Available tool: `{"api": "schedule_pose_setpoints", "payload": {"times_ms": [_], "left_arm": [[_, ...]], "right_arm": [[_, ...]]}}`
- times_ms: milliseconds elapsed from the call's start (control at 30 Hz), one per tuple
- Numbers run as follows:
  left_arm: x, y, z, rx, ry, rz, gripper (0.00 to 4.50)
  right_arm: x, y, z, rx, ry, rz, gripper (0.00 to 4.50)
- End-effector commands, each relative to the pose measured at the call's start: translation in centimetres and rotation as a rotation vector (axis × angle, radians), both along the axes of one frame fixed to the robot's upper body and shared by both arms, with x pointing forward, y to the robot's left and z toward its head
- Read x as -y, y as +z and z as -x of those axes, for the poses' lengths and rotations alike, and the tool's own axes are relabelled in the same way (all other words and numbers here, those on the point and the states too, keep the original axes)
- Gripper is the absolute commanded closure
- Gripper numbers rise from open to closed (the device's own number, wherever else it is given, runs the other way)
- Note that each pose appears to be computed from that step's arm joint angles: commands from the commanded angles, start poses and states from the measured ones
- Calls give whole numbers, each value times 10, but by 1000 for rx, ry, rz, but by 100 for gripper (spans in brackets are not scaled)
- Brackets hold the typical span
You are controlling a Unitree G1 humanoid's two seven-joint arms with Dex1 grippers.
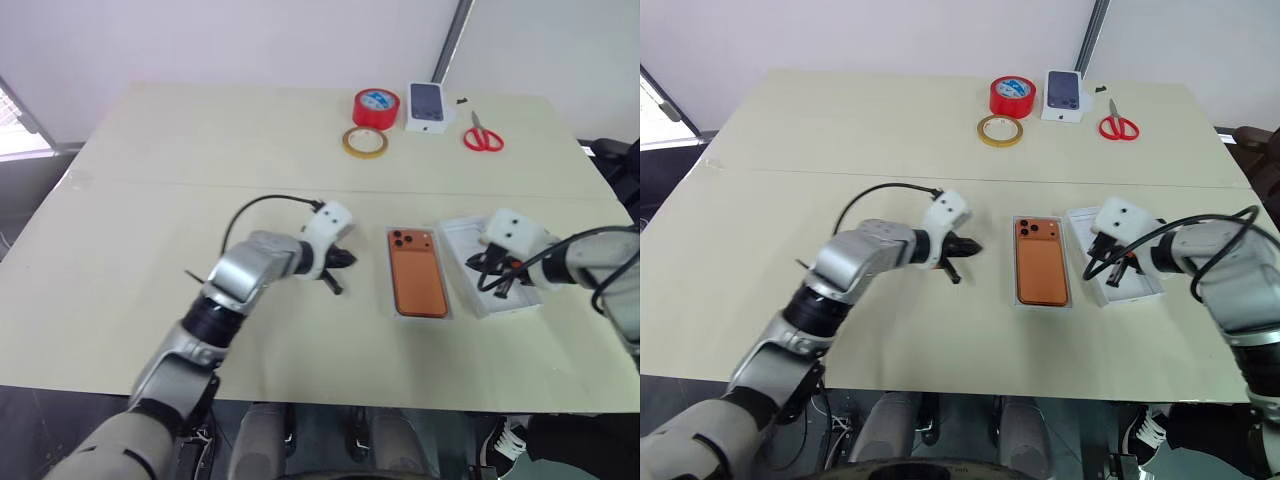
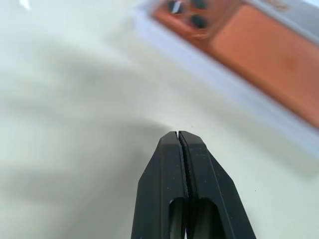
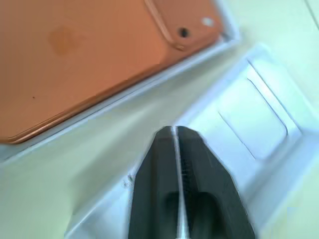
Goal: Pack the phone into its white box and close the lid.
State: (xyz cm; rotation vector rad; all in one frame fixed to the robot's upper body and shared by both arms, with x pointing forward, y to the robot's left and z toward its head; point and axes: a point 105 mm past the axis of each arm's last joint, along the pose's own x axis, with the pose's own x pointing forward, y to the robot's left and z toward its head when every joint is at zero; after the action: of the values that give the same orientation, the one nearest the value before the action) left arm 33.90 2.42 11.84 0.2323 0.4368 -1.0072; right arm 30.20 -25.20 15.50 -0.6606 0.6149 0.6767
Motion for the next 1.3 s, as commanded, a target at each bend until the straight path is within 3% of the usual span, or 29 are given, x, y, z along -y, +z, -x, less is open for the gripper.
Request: {"api": "schedule_pose_setpoints", "payload": {"times_ms": [33, 100, 300, 600, 700, 833, 1067, 1200, 1300], "left_arm": [[-6, 27, 19, 130, -115, 113, 450], [-13, 31, 30, 159, -167, 154, 450], [-22, 35, 49, 239, -253, 164, 450], [-17, 38, 72, 258, -374, 195, 450], [-21, 32, 70, 263, -362, 157, 450], [-25, 30, 67, 266, -326, 157, 450], [-46, 29, 56, 251, -195, 201, 450], [-66, 24, 44, 239, -75, 210, 450], [-80, 22, 36, 249, -16, 195, 450]], "right_arm": [[0, 14, 0, -9, -92, -111, 266], [1, 10, -2, -51, -191, -173, 161], [5, -5, -5, -162, -410, -236, 161], [-8, -35, -6, -213, -518, -170, 161], [-6, -33, -10, -198, -591, -193, 246], [-7, -24, -12, -181, -629, -240, 448], [-17, 27, -31, -66, -587, -462, 448], [-47, 76, -41, -65, -404, -728, 448], [-93, 100, -33, -178, -166, -940, 448]]}}
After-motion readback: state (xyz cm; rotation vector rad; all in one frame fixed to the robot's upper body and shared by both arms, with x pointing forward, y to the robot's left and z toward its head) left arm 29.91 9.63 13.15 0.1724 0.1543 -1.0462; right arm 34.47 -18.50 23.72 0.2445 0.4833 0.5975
